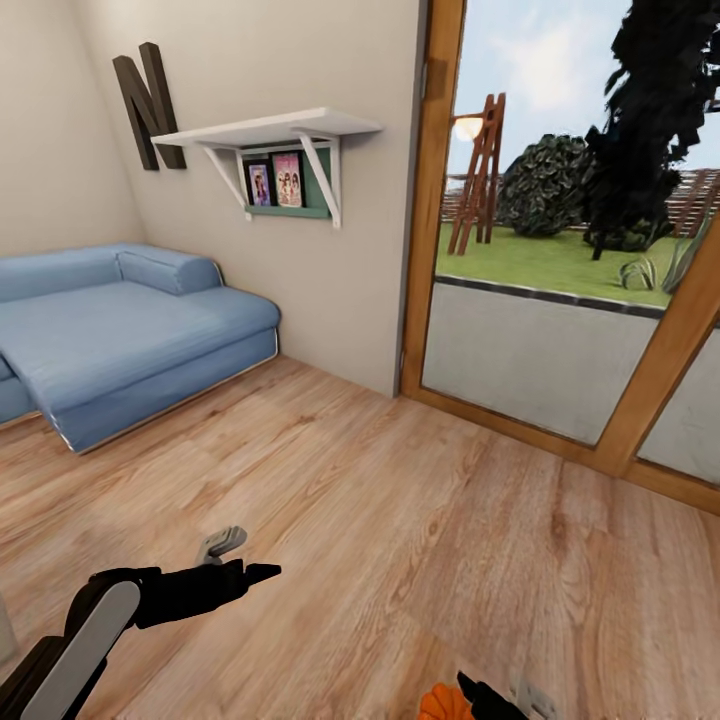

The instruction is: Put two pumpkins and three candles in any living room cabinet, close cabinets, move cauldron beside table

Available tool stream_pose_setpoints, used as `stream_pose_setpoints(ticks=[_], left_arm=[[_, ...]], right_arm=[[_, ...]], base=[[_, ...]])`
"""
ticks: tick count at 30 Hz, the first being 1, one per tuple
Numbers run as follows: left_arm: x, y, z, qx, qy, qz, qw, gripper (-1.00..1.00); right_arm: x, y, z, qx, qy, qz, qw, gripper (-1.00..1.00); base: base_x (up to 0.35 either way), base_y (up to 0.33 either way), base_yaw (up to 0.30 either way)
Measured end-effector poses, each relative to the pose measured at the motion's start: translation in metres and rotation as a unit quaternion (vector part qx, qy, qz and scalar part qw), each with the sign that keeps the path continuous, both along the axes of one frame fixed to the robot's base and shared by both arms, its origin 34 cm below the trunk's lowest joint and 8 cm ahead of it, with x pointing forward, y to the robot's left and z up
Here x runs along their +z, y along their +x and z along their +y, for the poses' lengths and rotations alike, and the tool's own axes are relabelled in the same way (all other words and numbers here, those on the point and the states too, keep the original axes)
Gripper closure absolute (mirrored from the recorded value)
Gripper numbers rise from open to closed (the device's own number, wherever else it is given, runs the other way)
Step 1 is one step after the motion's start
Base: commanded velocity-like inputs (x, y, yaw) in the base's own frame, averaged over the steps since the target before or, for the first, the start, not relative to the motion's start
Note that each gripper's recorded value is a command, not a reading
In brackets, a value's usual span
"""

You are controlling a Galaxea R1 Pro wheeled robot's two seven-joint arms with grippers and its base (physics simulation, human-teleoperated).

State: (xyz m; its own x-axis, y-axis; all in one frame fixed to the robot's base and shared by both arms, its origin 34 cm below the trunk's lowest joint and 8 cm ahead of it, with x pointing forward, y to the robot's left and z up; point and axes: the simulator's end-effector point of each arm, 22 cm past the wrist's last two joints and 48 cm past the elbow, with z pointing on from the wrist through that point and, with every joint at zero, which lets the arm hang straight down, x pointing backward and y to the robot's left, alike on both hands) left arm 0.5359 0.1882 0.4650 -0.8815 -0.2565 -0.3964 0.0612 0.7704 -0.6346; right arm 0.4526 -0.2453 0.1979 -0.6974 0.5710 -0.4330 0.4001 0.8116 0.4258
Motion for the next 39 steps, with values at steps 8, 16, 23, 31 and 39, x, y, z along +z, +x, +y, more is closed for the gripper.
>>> stream_pose_setpoints(ticks=[8, 16, 23, 31, 39], left_arm=[[-0.016, -0.002, 0.000, 0.000, 0.000, 0.016, 0.9999, -1.00], [-0.031, -0.004, -0.001, -0.001, -0.001, 0.033, 0.9995, -1.00], [-0.045, -0.006, -0.001, 0.000, -0.001, 0.047, 0.9989, -1.00], [-0.060, -0.009, -0.001, -0.001, -0.001, 0.063, 0.9980, -1.00], [-0.076, -0.013, -0.001, -0.001, -0.001, 0.080, 0.9968, -1.00]], right_arm=[[-0.013, -0.011, 0.000, 0.001, 0.000, 0.017, 0.9999, -1.00], [-0.026, -0.022, 0.000, 0.001, 0.000, 0.033, 0.9994, -1.00], [-0.036, -0.031, 0.000, 0.001, 0.000, 0.048, 0.9989, -1.00], [-0.048, -0.042, 0.001, 0.001, 0.000, 0.063, 0.9980, -1.00], [-0.059, -0.054, 0.000, 0.001, -0.001, 0.079, 0.9969, -1.00]], base=[[0.000, 0.000, 0.000], [0.000, 0.000, 0.000], [0.000, 0.000, 0.000], [0.000, 0.000, 0.000], [0.000, 0.000, 0.000]])
